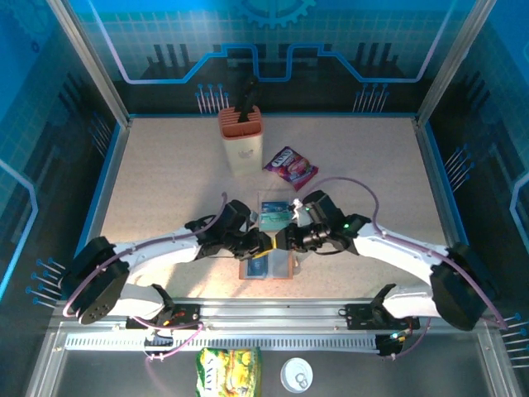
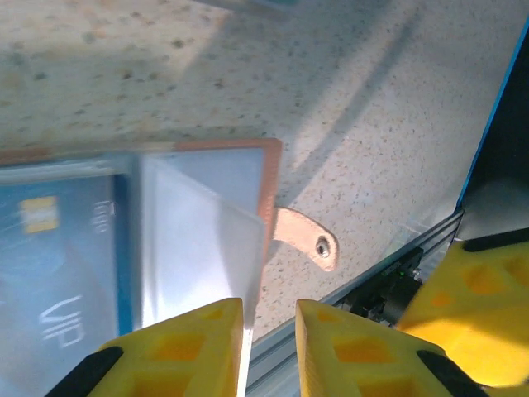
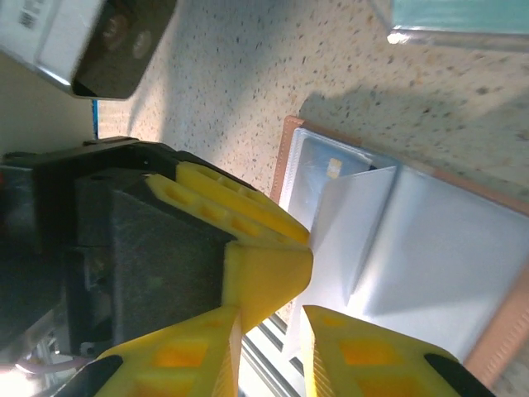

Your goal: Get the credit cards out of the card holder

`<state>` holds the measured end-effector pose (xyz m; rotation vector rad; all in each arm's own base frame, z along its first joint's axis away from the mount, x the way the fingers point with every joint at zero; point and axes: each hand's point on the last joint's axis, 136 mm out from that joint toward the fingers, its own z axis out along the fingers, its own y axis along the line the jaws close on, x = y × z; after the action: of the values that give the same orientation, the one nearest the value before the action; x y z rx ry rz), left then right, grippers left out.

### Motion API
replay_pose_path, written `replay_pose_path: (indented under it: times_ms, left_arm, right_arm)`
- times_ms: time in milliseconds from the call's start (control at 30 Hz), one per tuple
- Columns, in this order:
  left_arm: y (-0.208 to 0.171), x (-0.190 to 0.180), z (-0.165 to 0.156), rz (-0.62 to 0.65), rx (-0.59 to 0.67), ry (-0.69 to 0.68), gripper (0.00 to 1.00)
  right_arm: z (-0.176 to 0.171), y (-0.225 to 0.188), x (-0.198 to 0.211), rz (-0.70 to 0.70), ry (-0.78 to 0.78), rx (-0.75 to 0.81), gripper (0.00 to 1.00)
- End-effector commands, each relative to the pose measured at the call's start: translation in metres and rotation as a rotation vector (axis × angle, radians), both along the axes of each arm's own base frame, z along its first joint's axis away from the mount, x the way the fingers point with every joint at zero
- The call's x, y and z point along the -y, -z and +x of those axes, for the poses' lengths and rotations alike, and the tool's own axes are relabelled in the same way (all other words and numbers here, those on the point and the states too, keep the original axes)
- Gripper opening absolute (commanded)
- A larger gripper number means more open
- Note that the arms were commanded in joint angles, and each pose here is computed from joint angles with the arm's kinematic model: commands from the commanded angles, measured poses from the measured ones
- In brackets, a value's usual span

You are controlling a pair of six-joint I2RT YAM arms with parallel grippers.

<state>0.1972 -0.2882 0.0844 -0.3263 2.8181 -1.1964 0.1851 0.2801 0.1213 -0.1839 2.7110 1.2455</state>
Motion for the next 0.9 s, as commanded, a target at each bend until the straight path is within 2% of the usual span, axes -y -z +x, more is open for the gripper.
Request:
replay_pose_path:
  times_ms: [0,167,233,367,500,600,867]
  left_arm:
    - [0.006,0.009,-0.007,0.039,-0.018,0.076,0.28]
    - [0.007,0.031,-0.006,0.034,-0.022,0.128,0.49]
    - [0.011,0.039,-0.007,0.043,-0.029,0.145,0.53]
    - [0.021,0.050,-0.006,0.077,-0.044,0.181,0.56]
    - [0.037,0.044,-0.004,0.164,-0.062,0.179,0.56]
    - [0.042,0.044,-0.002,0.179,-0.063,0.181,0.56]
    - [0.003,0.037,0.012,0.171,0.055,0.147,0.57]
  right_arm:
    - [-0.002,-0.007,0.024,-0.065,0.033,0.019,0.26]
    - [-0.003,-0.015,0.045,-0.064,0.088,0.042,0.27]
    - [-0.005,-0.013,0.052,-0.066,0.108,0.039,0.27]
    - [-0.009,-0.008,0.062,-0.064,0.142,0.032,0.27]
    - [-0.013,-0.005,0.066,-0.062,0.154,0.022,0.27]
    - [-0.016,-0.003,0.065,-0.050,0.159,0.004,0.27]
    - [-0.018,-0.003,0.064,-0.017,0.172,-0.002,0.27]
